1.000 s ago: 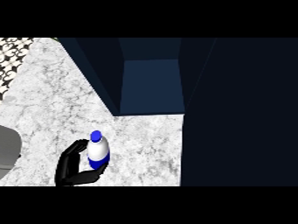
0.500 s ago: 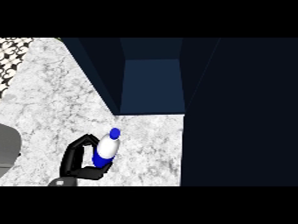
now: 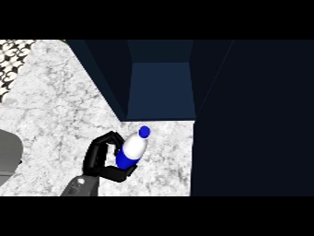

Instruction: Pick up the bottled water, place it into the cabinet and close the cabinet

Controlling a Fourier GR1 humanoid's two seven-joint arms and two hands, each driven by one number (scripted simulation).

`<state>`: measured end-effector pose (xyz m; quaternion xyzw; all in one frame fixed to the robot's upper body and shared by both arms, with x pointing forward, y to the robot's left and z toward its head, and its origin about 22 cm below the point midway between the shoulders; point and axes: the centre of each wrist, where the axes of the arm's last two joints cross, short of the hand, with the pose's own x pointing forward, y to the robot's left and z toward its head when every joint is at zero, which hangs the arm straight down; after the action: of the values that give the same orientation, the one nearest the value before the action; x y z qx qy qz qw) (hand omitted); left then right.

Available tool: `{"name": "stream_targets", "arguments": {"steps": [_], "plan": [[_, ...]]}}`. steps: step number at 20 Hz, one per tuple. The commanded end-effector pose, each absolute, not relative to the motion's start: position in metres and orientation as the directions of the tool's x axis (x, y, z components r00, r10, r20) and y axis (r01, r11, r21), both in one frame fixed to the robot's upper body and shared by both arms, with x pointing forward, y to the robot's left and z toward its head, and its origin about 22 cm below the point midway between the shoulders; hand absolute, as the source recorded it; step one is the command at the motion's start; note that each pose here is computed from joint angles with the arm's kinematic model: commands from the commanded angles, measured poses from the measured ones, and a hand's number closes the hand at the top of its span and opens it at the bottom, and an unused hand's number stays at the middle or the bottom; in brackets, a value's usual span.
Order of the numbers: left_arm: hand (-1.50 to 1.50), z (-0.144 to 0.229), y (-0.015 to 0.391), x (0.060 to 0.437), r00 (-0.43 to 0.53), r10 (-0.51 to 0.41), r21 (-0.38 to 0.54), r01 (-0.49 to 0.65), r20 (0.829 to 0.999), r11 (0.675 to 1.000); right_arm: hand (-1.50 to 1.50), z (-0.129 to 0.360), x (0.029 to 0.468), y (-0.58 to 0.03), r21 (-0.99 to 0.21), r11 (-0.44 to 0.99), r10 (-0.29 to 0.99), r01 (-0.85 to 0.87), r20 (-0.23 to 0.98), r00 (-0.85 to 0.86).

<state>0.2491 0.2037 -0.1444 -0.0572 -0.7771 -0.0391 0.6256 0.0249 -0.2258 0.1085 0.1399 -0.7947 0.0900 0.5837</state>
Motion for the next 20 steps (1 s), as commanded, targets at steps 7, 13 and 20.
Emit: {"name": "stream_targets", "arguments": {"steps": [7,13,20], "plan": [[1.50,-0.066,0.131,0.301,-0.199,0.054,-0.024,0.148,0.978,0.989,-1.50,0.128,0.018,-0.229,0.030,0.949,-0.134,-0.313,0.939,-0.318],[1.50,-0.033,0.095,0.313,-0.158,0.060,-0.038,0.137,0.986,0.990,-1.50,0.138,0.020,-0.236,0.024,0.948,-0.131,-0.316,0.938,-0.321],[1.50,0.002,0.073,0.354,-0.138,-0.010,0.021,0.084,0.990,0.996,-1.50,0.131,0.023,-0.244,0.026,0.954,-0.131,-0.299,0.931,-0.339]]}}
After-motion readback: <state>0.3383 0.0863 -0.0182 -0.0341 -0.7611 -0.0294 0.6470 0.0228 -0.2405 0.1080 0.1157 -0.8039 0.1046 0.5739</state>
